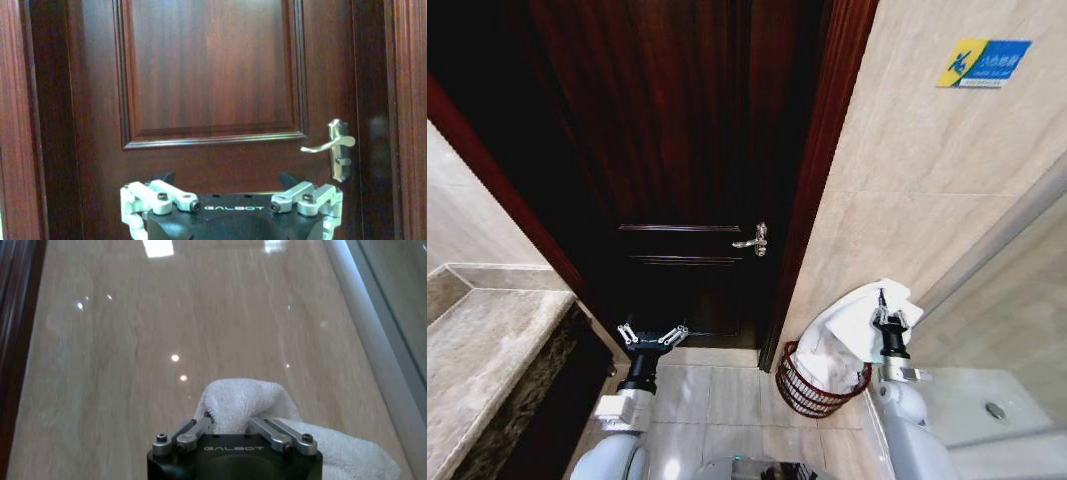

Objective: Discard the used towel into the hamper.

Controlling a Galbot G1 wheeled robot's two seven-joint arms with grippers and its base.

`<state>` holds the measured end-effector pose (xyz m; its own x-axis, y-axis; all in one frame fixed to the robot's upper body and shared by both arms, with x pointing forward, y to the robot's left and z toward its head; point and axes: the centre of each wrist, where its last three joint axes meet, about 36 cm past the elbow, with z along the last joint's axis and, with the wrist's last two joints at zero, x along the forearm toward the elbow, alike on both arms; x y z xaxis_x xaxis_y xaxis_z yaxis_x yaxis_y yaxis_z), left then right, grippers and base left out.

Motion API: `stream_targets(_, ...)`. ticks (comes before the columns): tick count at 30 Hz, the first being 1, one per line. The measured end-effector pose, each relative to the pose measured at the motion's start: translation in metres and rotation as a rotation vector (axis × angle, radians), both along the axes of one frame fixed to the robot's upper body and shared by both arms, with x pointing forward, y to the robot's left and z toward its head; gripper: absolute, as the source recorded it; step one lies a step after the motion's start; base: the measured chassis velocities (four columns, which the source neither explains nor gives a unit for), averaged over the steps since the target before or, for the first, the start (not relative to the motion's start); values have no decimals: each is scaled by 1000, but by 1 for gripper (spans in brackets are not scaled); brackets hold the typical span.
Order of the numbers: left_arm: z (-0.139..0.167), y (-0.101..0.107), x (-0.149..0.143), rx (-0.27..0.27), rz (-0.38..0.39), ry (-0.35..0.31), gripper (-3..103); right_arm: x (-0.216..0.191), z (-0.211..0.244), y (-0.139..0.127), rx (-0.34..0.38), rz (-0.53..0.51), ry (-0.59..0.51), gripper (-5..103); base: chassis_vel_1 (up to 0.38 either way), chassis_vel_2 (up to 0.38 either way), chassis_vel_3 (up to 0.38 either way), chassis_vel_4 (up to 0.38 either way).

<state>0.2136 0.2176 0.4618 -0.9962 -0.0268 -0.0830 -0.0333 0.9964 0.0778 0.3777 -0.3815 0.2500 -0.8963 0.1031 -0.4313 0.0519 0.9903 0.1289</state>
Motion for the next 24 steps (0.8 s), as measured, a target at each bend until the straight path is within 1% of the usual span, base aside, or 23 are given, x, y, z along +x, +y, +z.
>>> stream_targets(3,0,0,0,0,0,0,100,-4,-16,1,3,-2,30,14,0,0,0,0)
stream_targets(6,0,0,0,0,0,0,100,-10,-42,-5,-13,-12,70,14,0,0,0,0)
stream_targets(7,0,0,0,0,0,0,100,-10,-42,-5,-13,-12,70,14,0,0,0,0)
stream_targets(9,0,0,0,0,0,0,100,-15,-60,-9,-10,-27,108,14,0,0,0,0)
stream_targets(16,0,0,0,0,0,0,100,-20,-87,-10,-10,-40,172,14,0,0,0,0)
stream_targets(19,0,0,0,0,0,0,100,-23,-106,-10,-11,-48,212,14,0,0,0,0)
stream_targets(21,0,0,0,0,0,0,100,-24,-112,-9,-7,-47,228,14,0,0,0,0)
stream_targets(24,0,0,0,0,0,0,100,-25,-133,-9,8,-23,291,14,0,0,0,0)
